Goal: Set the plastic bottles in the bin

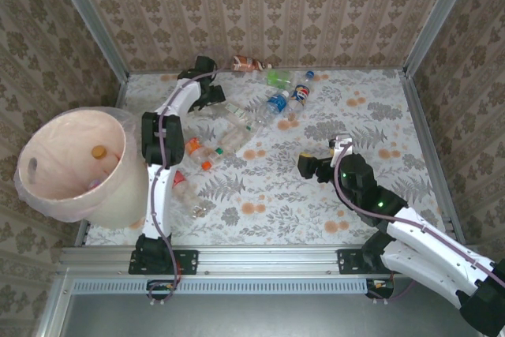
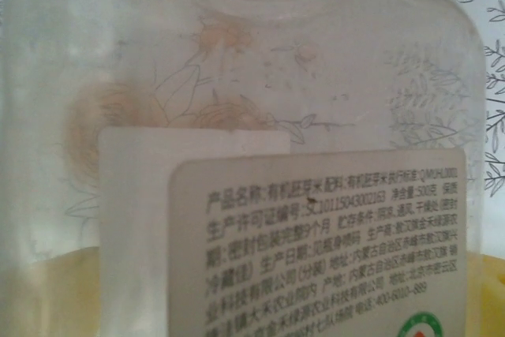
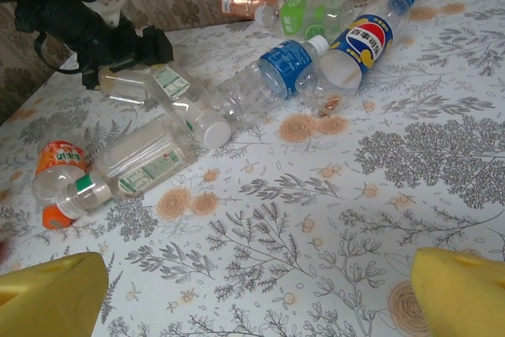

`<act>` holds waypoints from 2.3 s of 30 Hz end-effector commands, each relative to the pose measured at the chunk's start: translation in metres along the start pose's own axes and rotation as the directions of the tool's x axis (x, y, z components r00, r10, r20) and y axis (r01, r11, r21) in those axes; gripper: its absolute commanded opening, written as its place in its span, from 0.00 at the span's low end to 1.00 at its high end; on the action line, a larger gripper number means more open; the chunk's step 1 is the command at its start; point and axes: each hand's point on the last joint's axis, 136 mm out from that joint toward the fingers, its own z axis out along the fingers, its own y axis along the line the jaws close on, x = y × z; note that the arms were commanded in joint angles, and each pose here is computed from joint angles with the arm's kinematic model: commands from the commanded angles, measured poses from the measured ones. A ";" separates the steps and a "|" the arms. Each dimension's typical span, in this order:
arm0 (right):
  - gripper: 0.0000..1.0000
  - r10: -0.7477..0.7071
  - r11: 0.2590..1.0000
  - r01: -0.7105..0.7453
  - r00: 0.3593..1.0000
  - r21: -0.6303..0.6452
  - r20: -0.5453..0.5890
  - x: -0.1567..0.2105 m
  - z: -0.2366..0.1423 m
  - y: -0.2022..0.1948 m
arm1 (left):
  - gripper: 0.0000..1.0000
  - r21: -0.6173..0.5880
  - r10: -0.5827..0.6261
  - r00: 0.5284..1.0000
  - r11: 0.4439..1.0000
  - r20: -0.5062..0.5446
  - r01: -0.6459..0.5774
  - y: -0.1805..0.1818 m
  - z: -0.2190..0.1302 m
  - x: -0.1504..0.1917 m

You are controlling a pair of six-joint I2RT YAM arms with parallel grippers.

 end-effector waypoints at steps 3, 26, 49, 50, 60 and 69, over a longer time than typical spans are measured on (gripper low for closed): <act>1.00 0.012 0.999 -0.011 1.000 0.038 -0.011 0.007 -0.001 -0.010 | 0.79 0.047 0.019 1.000 0.999 0.016 -0.020 -0.003 -0.007 -0.004; 1.00 -0.038 0.996 0.037 0.999 -0.085 -0.017 0.012 0.010 0.013 | 0.75 0.133 0.031 0.968 0.989 0.247 -0.065 0.011 -0.121 -0.029; 1.00 -0.087 0.968 0.075 0.995 -0.240 -0.040 0.005 0.054 0.067 | 0.75 0.311 0.050 0.855 0.919 0.516 -0.242 -0.001 -0.329 0.020; 1.00 -0.088 0.968 0.076 0.995 -0.241 -0.039 0.004 0.056 0.068 | 0.75 0.321 0.043 0.849 0.915 0.526 -0.245 0.001 -0.340 0.022; 1.00 -0.098 0.963 0.082 0.994 -0.256 -0.048 0.004 0.072 0.078 | 0.76 0.367 -0.023 0.779 0.891 0.626 -0.268 0.054 -0.447 0.042; 1.00 -0.108 0.961 0.091 0.993 -0.260 -0.050 0.004 0.079 0.082 | 0.76 0.179 -0.052 0.795 0.981 0.605 -0.072 0.157 -0.469 0.046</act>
